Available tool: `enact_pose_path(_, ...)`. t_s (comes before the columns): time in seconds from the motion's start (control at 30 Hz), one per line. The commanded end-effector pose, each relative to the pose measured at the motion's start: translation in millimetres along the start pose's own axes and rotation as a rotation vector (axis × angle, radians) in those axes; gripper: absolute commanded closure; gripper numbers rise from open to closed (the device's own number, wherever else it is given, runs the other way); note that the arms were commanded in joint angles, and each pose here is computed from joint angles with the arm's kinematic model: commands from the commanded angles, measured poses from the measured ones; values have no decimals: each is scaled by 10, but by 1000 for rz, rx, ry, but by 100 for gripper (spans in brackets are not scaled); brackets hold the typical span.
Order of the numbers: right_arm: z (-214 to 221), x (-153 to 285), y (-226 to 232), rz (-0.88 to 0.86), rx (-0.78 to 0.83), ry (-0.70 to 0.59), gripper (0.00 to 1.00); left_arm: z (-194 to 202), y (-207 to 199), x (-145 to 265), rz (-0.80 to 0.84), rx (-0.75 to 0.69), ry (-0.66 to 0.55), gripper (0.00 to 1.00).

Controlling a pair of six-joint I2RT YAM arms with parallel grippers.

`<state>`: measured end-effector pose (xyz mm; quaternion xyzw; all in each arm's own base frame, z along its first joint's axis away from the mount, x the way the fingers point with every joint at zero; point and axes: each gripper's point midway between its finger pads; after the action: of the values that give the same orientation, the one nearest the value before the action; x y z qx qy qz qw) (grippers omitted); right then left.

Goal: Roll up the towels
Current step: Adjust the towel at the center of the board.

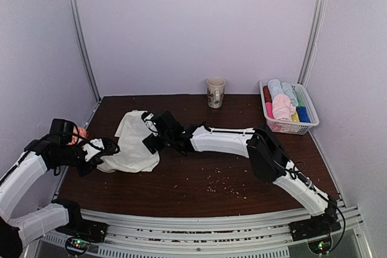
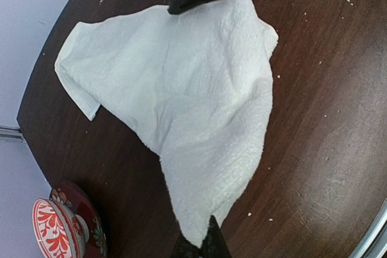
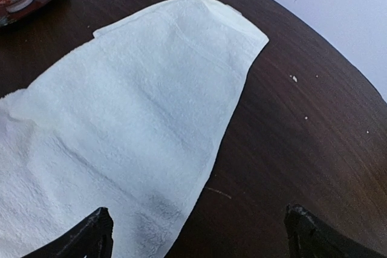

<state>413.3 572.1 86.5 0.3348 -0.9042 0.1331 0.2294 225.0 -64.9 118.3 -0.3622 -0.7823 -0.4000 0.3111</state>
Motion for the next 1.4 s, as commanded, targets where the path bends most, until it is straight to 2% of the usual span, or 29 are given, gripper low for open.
enact_pose_path(0.0,289,62,137,22,51,91,0,-250,155,111,-25,10,-96,100)
enact_pose_path(0.3,795,240,73,60,125,284,0,-371,212,149,-7,11,-131,100)
enact_pose_path(0.4,968,468,-51,93,117,363,0,-411,291,122,4,21,-127,100)
enact_pose_path(0.6,1712,1116,-247,134,117,523,0,-564,462,-26,42,52,-146,100)
enact_pose_path(0.67,1861,1371,-161,115,108,534,0,-620,440,-100,68,40,-146,100)
enact_pose_path(0.77,1993,1747,423,-44,129,539,0,-697,326,-201,123,11,-145,100)
enact_pose_path(0.9,1905,2145,1463,-284,187,500,0,-750,203,-179,159,-24,-168,100)
enact_pose_path(0.97,1708,2243,1686,-313,197,456,0,-765,185,-125,150,-37,-184,100)
enact_pose_path(1.03,1400,2241,1563,-240,189,391,0,-768,178,-63,126,-54,-194,100)
enact_pose_path(1.17,904,2214,992,-124,119,294,0,-716,180,-25,91,-69,-179,100)
enact_pose_path(1.37,599,2290,343,-47,120,266,0,-685,187,-73,94,-62,-162,100)
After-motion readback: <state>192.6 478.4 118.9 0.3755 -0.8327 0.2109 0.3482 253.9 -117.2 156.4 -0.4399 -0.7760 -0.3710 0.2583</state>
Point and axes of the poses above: each gripper's point midway between its finger pads, its own x axis back along the fingers, its own y axis along the line the jaws close on, z = x × y, and after that the axes turned 6 degrees about -x, right-handed
